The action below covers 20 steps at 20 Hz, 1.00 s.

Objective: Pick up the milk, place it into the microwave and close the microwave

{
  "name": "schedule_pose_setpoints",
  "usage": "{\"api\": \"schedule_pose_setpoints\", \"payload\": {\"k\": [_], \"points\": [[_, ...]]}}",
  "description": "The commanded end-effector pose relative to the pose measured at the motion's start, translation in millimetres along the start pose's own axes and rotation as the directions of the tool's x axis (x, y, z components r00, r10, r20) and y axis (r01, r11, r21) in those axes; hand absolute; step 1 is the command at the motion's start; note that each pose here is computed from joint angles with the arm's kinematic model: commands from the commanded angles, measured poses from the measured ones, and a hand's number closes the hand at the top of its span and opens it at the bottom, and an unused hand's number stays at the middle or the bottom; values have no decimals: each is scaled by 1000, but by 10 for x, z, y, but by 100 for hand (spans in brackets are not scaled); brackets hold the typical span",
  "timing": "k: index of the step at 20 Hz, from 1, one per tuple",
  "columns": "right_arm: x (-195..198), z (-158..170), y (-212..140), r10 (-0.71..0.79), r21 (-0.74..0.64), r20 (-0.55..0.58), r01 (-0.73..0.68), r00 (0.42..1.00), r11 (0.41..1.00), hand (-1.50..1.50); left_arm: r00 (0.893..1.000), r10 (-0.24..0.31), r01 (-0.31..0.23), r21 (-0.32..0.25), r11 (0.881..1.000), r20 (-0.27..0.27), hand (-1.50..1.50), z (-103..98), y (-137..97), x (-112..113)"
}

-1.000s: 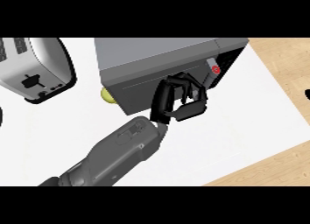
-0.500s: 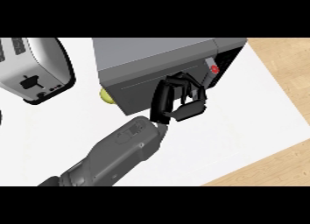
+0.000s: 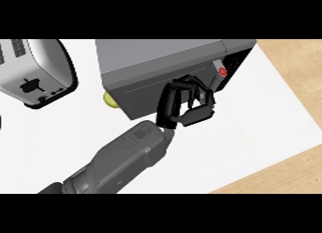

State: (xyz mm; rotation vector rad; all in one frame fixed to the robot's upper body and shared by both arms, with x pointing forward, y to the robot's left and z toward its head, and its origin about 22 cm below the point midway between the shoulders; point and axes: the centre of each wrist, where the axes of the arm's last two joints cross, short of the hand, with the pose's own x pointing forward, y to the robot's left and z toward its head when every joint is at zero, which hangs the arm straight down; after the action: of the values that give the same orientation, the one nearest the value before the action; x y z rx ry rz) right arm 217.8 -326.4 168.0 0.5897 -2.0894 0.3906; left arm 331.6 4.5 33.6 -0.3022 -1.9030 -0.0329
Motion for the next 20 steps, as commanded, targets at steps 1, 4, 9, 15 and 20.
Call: {"api": "schedule_pose_setpoints", "payload": {"k": [1,4,9,15,20], "points": [[42,-57,6,-8,42,9,8,1000,999,-150,1000,-21,21,34,999,-14,150,-257,60,60],[47,-61,12,-39,70,-3,39,999,997,-150,1000,-12,12,29,1000,-21,150,-249,71,39],[55,-79,1,-62,91,-9,63,998,994,-150,1000,-23,24,37,999,-16,150,-233,81,12],[101,-84,-35,-64,98,-9,65,998,993,-150,1000,-15,16,49,999,-8,150,-266,76,31],[185,-123,-84,-48,110,-4,48,999,993,-150,1000,-20,20,43,999,-2,150,-237,83,-2]]}}
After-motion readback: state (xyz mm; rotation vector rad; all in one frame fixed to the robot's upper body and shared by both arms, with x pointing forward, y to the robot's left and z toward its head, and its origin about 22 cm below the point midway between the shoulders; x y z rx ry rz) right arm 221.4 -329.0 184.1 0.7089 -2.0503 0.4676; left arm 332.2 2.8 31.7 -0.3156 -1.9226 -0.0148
